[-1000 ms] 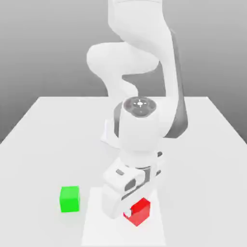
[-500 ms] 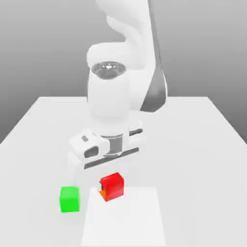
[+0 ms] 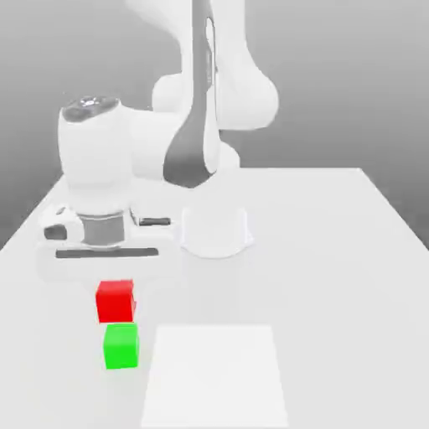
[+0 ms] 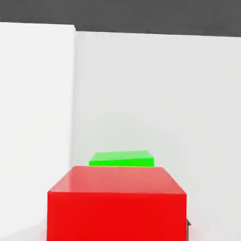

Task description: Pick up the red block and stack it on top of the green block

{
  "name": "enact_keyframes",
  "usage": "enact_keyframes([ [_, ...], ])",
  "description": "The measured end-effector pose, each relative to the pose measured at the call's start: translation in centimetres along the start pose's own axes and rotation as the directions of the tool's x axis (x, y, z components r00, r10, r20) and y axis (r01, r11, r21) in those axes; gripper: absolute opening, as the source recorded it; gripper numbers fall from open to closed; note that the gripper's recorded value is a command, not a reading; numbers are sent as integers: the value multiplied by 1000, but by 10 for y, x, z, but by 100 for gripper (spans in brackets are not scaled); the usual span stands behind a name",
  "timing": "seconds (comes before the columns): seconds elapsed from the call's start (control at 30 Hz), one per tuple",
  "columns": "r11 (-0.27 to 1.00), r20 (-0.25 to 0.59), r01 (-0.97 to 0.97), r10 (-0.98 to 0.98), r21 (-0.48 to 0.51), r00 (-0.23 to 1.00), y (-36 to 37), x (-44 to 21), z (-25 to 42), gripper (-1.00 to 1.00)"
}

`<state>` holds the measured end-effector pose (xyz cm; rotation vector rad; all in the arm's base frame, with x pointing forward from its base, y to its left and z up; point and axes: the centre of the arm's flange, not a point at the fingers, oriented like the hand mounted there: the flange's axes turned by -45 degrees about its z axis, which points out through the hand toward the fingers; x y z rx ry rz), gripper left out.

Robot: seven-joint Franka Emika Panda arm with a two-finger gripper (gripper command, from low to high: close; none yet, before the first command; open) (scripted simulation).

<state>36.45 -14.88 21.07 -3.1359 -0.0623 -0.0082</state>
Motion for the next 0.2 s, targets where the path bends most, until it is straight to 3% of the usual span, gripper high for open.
enact_keyframes([
  [0.1,1000,3,-5,5,-2,1000,1,-3,21,-100],
  [0.13,1000,5,-6,6,-3,1000,1,-4,28,100],
  [0.2,1000,5,-6,6,-3,1000,1,-4,28,100],
])
